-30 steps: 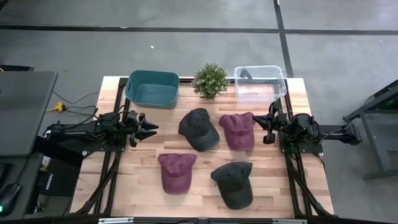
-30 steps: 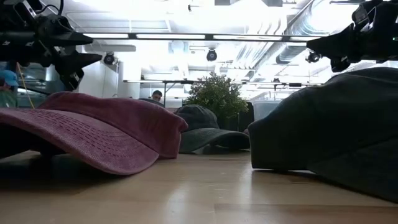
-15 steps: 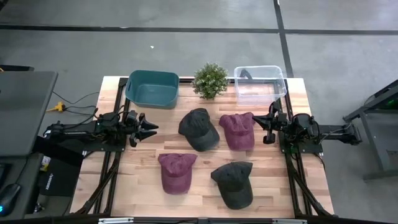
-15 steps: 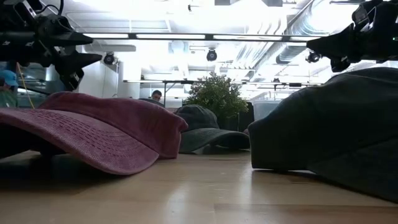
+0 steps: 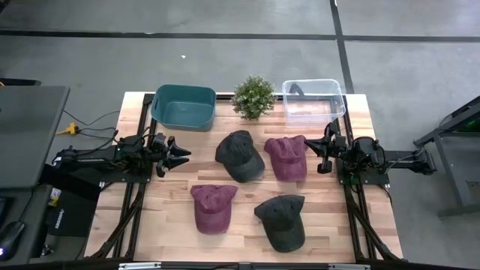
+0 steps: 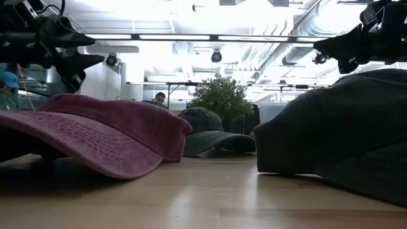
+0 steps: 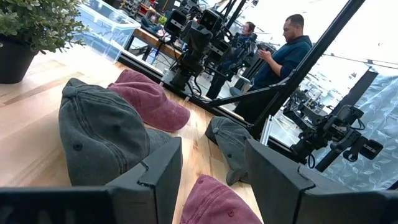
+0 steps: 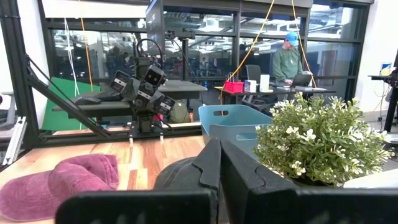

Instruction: Pick & Place hat

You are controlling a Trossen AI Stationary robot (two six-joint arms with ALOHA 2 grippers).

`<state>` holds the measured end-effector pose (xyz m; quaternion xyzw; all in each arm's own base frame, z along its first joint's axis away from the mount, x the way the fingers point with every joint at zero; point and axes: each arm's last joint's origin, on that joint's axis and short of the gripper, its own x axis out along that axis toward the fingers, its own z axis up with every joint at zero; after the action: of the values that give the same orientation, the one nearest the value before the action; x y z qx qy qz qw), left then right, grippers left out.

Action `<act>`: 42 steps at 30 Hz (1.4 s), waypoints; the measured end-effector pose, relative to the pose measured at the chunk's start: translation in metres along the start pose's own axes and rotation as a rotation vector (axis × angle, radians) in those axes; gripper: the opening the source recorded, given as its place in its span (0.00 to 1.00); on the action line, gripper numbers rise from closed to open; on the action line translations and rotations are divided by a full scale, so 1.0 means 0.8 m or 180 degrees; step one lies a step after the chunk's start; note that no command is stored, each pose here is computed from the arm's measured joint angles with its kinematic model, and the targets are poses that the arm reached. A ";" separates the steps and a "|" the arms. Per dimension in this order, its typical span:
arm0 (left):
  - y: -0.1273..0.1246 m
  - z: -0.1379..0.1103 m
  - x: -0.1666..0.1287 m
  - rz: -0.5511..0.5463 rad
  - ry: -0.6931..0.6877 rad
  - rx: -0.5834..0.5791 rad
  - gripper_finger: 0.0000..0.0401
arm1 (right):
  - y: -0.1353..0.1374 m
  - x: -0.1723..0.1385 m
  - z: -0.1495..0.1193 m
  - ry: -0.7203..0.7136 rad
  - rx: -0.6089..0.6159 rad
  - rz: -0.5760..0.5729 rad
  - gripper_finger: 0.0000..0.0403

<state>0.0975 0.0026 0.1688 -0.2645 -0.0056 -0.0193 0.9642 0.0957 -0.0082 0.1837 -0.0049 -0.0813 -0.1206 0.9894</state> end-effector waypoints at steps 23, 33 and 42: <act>0.000 0.000 0.000 0.0000 -0.0001 -0.0001 0.42 | 0.000 0.000 0.000 -0.0001 0.0001 -0.0001 0.00; -0.003 0.003 0.000 -0.0064 -0.0023 -0.0188 0.42 | 0.000 0.000 0.000 -0.0001 0.0000 0.0000 0.00; -0.008 0.009 -0.002 -0.0256 0.0016 -0.1326 0.42 | 0.000 0.000 0.000 0.0001 0.0001 -0.0001 0.00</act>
<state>0.0959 0.0007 0.1785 -0.4576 -0.0096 -0.0592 0.8871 0.0957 -0.0082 0.1837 -0.0047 -0.0812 -0.1206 0.9894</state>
